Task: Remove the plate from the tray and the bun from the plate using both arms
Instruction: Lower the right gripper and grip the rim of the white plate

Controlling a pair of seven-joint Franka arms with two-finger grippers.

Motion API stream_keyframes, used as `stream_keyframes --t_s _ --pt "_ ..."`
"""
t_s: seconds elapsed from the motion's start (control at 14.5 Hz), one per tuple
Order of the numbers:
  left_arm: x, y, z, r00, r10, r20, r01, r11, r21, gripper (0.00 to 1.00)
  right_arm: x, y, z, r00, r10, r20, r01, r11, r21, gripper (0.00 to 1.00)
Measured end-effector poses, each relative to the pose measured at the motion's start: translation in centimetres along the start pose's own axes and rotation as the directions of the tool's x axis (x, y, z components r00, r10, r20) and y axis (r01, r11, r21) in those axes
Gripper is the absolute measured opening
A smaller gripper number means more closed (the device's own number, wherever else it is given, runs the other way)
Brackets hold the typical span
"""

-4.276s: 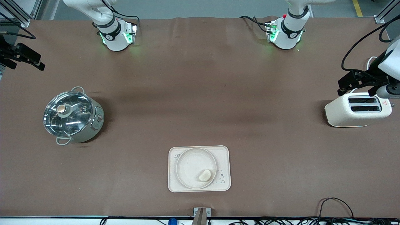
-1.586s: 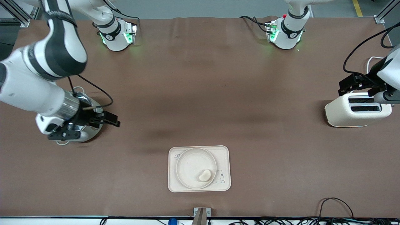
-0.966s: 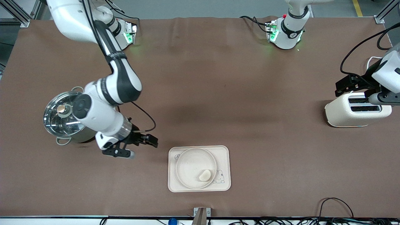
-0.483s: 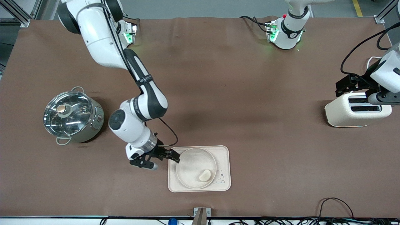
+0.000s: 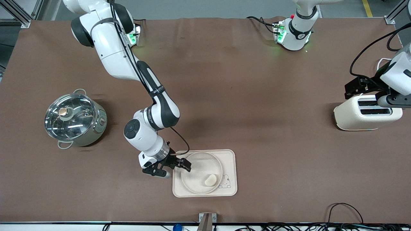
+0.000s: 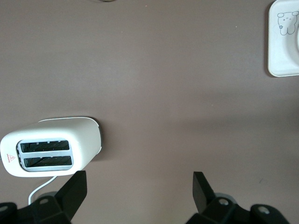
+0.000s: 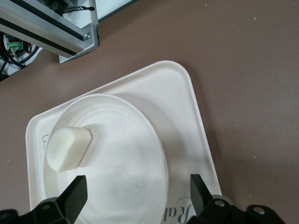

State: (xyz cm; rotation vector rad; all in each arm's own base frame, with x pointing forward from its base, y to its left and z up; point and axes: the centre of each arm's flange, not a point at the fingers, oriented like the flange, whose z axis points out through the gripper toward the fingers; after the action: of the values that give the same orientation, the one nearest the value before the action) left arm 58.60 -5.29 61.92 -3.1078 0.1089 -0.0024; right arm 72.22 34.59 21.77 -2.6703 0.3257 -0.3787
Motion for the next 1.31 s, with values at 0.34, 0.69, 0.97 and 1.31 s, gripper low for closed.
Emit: stream_keyframes --t_s 0.34,0.69,0.97,1.31 --pt "0.0 0.0 0.0 1.0 0.001 0.0 -0.001 1.0 0.0 1.0 -0.3 0.8 1.3 1.0 -0.026 0.005 0.026 1.0 -0.011 0.73" --pt "0.0 0.0 0.0 1.0 0.001 0.0 -0.001 1.0 0.0 1.0 -0.4 1.3 2.1 0.999 -0.038 -0.007 0.038 0.999 -0.012 0.49" --pt "0.0 0.0 0.0 1.0 0.001 0.0 -0.001 1.0 0.0 1.0 -0.6 2.0 3.2 0.999 -0.043 -0.031 0.043 0.999 -0.012 0.27" --pt "0.0 0.0 0.0 1.0 0.001 0.0 -0.001 1.0 0.0 1.0 0.1 1.3 2.5 0.997 -0.049 -0.053 0.049 0.999 0.003 0.04"
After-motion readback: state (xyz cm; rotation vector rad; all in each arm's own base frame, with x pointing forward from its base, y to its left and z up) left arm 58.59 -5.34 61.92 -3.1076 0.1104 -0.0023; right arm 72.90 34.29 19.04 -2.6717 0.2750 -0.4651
